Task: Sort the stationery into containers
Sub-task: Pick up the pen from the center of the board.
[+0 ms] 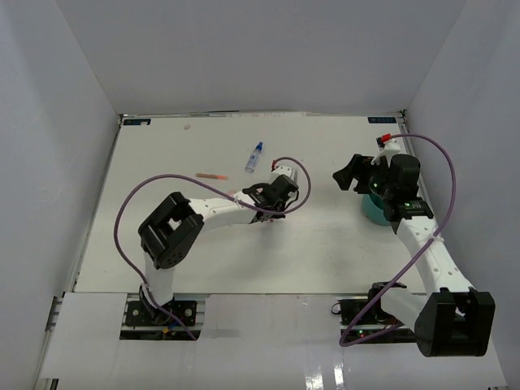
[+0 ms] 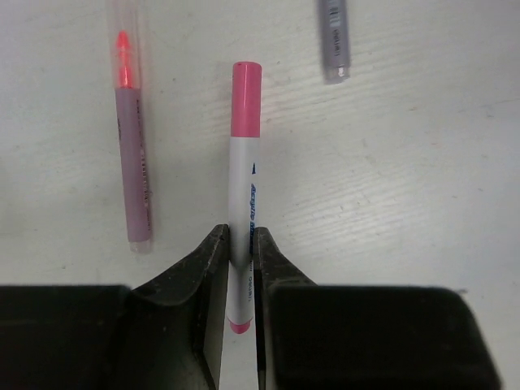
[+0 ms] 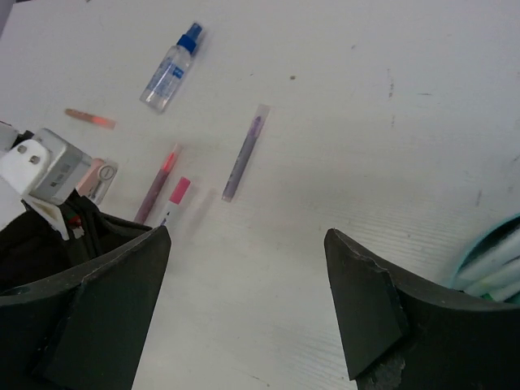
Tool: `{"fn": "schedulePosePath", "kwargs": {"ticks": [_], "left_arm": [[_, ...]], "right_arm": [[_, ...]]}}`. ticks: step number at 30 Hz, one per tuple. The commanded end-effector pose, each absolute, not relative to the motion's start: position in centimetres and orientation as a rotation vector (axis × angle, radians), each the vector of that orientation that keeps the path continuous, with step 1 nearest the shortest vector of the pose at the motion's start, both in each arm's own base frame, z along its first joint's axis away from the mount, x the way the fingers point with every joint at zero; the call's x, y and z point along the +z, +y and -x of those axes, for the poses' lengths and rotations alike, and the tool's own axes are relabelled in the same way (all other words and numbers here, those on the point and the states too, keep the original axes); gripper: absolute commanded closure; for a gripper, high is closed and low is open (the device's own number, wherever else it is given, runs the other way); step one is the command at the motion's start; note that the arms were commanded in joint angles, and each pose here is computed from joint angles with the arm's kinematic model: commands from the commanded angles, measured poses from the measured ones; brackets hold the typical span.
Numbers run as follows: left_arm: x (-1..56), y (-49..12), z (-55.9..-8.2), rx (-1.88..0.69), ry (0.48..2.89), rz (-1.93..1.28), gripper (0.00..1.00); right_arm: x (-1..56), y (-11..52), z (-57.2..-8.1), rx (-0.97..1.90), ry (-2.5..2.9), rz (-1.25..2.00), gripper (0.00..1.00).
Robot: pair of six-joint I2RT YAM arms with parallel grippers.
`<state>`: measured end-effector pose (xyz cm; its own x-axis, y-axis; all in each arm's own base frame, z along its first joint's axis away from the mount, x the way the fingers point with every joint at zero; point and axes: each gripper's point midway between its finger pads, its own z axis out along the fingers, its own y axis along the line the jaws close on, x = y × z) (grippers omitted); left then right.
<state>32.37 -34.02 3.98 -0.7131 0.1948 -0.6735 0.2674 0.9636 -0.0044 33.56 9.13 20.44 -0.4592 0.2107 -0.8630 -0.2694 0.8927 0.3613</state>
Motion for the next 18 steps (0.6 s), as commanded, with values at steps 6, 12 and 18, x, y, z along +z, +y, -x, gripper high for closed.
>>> {"fn": "schedulePosePath", "kwargs": {"ticks": [6, 12, 18], "left_arm": [[15.7, -37.1, -30.5, -0.581, 1.983, -0.534, 0.84], [18.7, -37.0, -28.7, -0.673, 1.835, -0.634, 0.83], [20.1, -36.8, -28.0, -0.699, 1.748, -0.680, 0.83]], "right_arm": [[23.4, 15.3, -33.3, 0.914, 1.919, 0.216, 0.17], [23.0, 19.7, -32.9, 1.062, 1.960, 0.292, 0.18], [22.7, 22.9, -32.3, 1.200, 1.963, 0.339, 0.19]]}}
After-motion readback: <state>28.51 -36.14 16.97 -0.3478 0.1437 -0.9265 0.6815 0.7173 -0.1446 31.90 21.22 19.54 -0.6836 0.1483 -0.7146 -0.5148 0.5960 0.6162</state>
